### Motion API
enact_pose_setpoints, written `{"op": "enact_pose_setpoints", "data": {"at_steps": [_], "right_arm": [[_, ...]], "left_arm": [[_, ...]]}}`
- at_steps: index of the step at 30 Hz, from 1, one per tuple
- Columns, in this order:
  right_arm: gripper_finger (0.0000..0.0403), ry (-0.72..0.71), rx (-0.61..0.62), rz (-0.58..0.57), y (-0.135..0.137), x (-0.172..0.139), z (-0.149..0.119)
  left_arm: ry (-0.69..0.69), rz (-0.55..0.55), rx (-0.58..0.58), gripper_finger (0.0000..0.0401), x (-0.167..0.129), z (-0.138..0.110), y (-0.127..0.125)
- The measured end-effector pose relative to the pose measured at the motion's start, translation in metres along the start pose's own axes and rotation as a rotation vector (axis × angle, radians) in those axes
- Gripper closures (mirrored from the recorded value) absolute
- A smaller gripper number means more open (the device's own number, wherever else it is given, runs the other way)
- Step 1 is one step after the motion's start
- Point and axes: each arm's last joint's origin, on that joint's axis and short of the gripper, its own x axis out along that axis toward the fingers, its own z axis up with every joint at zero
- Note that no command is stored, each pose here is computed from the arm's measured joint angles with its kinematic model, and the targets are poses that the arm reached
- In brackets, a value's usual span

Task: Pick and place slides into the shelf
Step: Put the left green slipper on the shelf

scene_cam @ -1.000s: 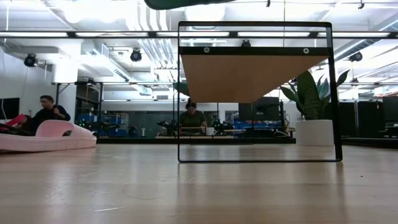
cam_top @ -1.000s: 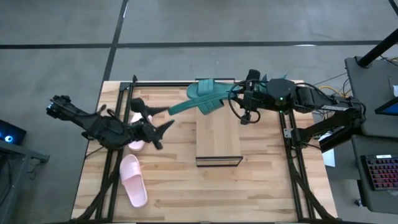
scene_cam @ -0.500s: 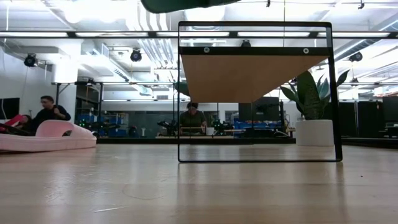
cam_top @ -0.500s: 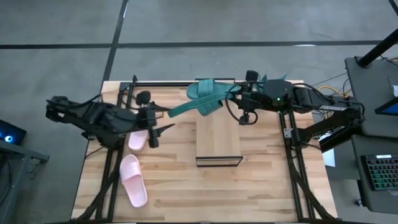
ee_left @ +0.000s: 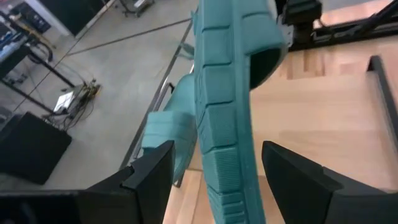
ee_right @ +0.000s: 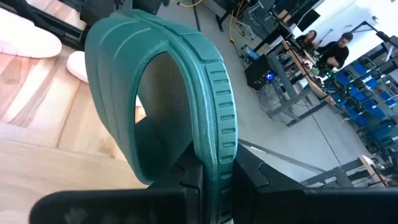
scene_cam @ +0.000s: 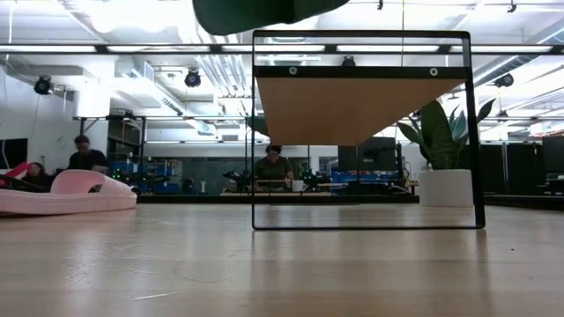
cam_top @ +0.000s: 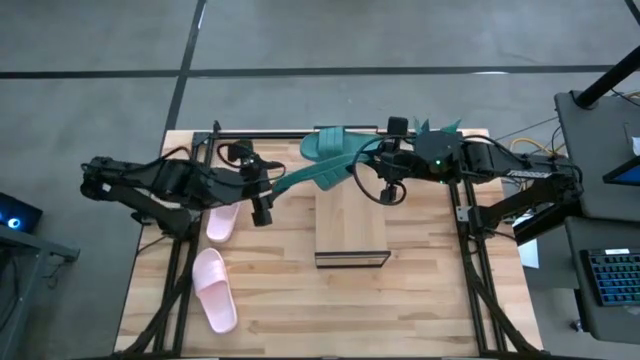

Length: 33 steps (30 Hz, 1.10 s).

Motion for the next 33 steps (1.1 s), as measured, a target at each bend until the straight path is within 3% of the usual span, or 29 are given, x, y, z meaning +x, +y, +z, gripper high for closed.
{"op": "enact_pose_setpoints", "data": {"at_steps": [5, 9, 18, 22, 28, 33], "right_arm": [[0.0373, 0.0, -0.007, 0.0, 0.0, 0.001, 0.0], [0.0373, -0.002, -0.01, -0.001, 0.0, 0.001, 0.0], [0.0373, -0.02, -0.017, -0.008, -0.001, 0.001, 0.002], [0.0373, -0.022, -0.017, -0.005, -0.001, 0.001, 0.002], [0.0372, -0.024, -0.011, -0.005, -0.001, 0.001, 0.002], [0.0319, -0.029, 0.024, -0.013, -0.002, -0.002, 0.003]], "left_arm": [[0.018, -0.007, 0.0, 0.0176, 0.007, 0.0, 0.0], [0.033, -0.084, -0.018, 0.0176, 0.015, -0.001, -0.003], [0.109, 0.0, -0.025, 0.0184, 0.043, -0.004, 0.001], [0.111, 0.015, -0.034, 0.0227, 0.045, -0.003, 0.005], [0.093, 0.01, -0.039, 0.0353, 0.039, -0.002, 0.009], [0.079, 0.007, -0.053, 0.0359, 0.032, -0.002, 0.013]]}}
